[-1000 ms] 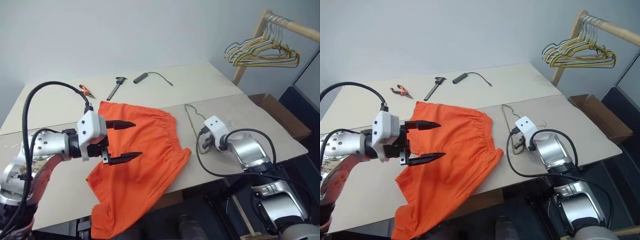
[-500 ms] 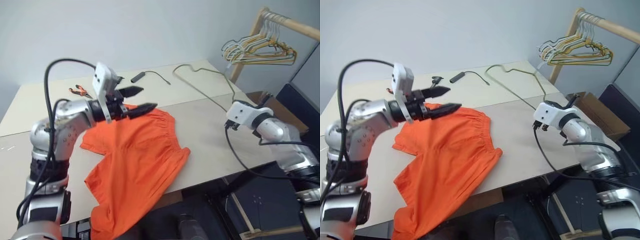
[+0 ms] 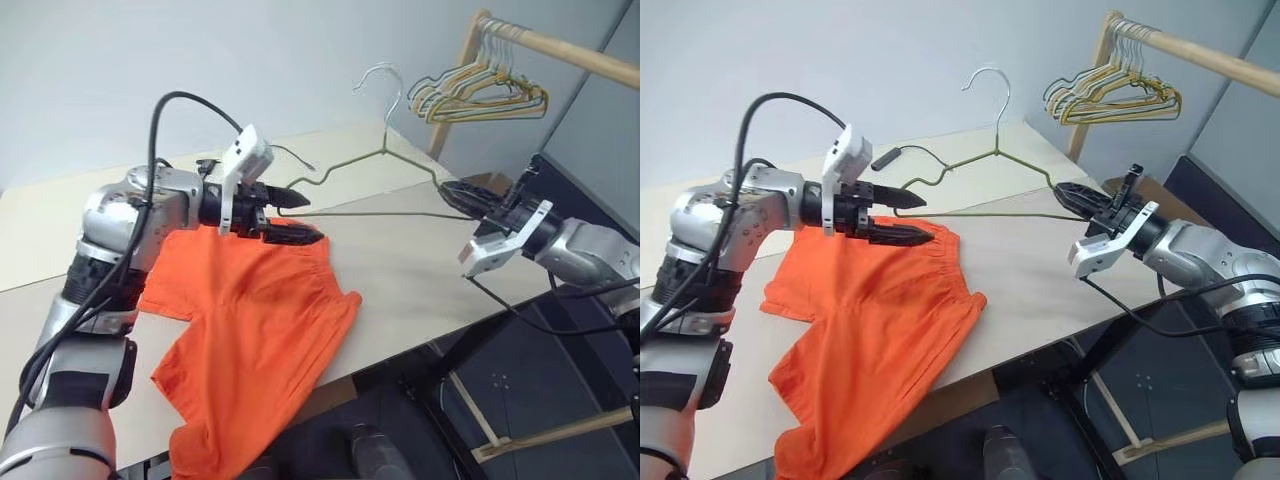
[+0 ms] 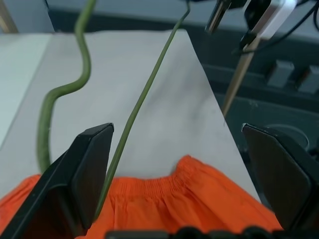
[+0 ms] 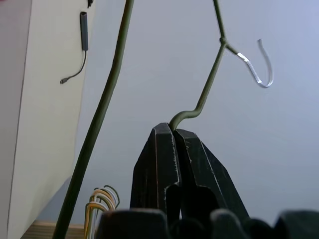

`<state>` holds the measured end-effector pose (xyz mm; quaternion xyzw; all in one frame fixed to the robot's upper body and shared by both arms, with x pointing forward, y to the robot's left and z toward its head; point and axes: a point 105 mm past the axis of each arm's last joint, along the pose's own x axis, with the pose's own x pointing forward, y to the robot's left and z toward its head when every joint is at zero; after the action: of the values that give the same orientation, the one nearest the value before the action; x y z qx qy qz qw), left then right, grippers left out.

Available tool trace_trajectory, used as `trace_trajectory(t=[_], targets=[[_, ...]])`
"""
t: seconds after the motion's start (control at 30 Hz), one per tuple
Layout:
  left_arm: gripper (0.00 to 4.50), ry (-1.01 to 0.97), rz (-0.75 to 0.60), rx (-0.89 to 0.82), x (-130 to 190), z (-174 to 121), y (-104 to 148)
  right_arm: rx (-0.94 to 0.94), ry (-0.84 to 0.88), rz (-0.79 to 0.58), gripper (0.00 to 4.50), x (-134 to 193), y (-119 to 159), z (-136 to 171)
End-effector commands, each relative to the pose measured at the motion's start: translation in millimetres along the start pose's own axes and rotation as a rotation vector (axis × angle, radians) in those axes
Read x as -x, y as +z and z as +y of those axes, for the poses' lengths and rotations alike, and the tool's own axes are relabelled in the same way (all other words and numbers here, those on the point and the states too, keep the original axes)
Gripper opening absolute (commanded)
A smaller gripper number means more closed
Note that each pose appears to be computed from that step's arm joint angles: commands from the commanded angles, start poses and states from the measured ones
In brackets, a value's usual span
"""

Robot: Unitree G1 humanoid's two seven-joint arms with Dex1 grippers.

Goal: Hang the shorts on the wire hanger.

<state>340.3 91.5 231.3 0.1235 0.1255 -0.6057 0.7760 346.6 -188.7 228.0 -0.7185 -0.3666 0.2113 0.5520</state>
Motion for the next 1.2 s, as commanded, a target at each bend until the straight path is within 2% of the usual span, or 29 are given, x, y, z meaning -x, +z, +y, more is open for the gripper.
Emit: trace_trajectory(t=[0.03,0.27,0.33,0.4,0.5,0.7,0.87,0.97,1.1,1.2], targets=[[4.5,-0.017,-0.023,-0.044,0.7,0.2,12.1,0.057,-0.082,-0.036,0.03,-2.7,0.6,-26.2],[4.5,-0.264,-0.177,-0.072,42.9,-27.9,34.9,0.067,-0.017,0.026,0.03,7.9,-10.0,-13.0],[4.5,-0.282,-0.204,-0.077,55.2,-29.6,39.1,0.066,-0.023,0.03,0.03,9.2,-9.9,-13.3],[4.5,-0.187,-0.221,-0.077,59.2,-16.2,42.6,0.069,-0.034,0.024,0.03,10.1,-8.1,-14.5],[4.5,-0.057,-0.159,-0.072,55.6,5.2,35.1,0.076,-0.063,-0.003,0.03,9.6,-3.4,-18.7],[4.5,-0.03,-0.009,-0.042,32.5,15.8,11.1,0.135,-0.127,-0.077,0.03,-0.6,6.6,-35.4],[4.5,-0.12,0.055,-0.001,21.7,8.0,3.5,0.169,-0.132,-0.13,0.03,-8.7,14.0,-40.7],[4.5,-0.158,0.112,-0.032,19.0,2.1,-5.8,0.178,-0.135,-0.147,0.03,-11.8,17.0,-41.8],[3.67,-0.15,0.125,-0.044,17.4,0.5,-8.4,0.184,-0.134,-0.158,0.0,-13.2,18.8,-41.5],[2.66,-0.15,0.132,-0.046,18.7,-0.4,-10.3,0.196,-0.131,-0.149,0.0,-13.1,16.9,-41.8]])
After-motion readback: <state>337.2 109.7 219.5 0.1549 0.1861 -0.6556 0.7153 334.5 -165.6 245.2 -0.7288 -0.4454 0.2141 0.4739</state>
